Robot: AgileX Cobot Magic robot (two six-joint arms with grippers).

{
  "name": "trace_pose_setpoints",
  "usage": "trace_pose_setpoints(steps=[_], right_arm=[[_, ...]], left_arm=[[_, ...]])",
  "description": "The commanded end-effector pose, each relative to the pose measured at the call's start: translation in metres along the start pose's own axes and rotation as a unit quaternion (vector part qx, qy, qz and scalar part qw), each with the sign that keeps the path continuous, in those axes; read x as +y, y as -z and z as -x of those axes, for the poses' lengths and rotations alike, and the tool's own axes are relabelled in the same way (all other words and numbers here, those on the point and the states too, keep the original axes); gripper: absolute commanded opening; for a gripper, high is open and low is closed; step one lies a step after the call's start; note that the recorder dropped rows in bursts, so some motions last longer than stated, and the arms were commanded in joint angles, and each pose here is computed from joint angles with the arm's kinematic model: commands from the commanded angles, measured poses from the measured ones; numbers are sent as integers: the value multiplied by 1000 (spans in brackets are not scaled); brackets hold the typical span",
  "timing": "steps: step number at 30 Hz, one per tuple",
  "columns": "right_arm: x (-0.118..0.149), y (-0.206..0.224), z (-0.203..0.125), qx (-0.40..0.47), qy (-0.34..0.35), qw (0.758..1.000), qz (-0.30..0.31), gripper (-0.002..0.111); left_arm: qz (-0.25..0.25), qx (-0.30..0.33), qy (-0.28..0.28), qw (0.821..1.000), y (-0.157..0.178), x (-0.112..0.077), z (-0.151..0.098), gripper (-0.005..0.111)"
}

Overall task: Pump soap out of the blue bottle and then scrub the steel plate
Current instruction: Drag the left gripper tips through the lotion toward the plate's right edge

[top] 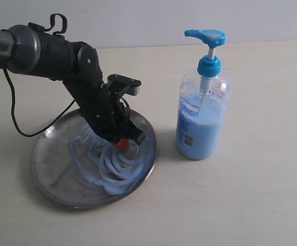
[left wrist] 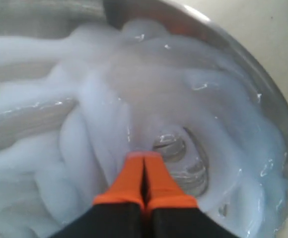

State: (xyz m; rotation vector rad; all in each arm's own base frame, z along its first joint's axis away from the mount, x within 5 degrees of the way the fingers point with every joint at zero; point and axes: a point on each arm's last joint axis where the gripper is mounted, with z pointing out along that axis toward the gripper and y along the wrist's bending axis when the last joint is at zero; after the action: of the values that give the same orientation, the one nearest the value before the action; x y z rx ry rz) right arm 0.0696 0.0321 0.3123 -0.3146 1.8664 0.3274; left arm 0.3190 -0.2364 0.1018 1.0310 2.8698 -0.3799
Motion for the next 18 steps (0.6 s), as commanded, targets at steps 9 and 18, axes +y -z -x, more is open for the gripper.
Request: trace_pose_setpoints(steps=[9,18], right_arm=[[0,0,-1,-5,1,1000,-2,0],[0,0,-1,-5,1,1000,-2,0]], left_arm=[[-62,59,28,996,-18,-9,-15,0],[-102,24,40,994,-18,-16,-8,0]])
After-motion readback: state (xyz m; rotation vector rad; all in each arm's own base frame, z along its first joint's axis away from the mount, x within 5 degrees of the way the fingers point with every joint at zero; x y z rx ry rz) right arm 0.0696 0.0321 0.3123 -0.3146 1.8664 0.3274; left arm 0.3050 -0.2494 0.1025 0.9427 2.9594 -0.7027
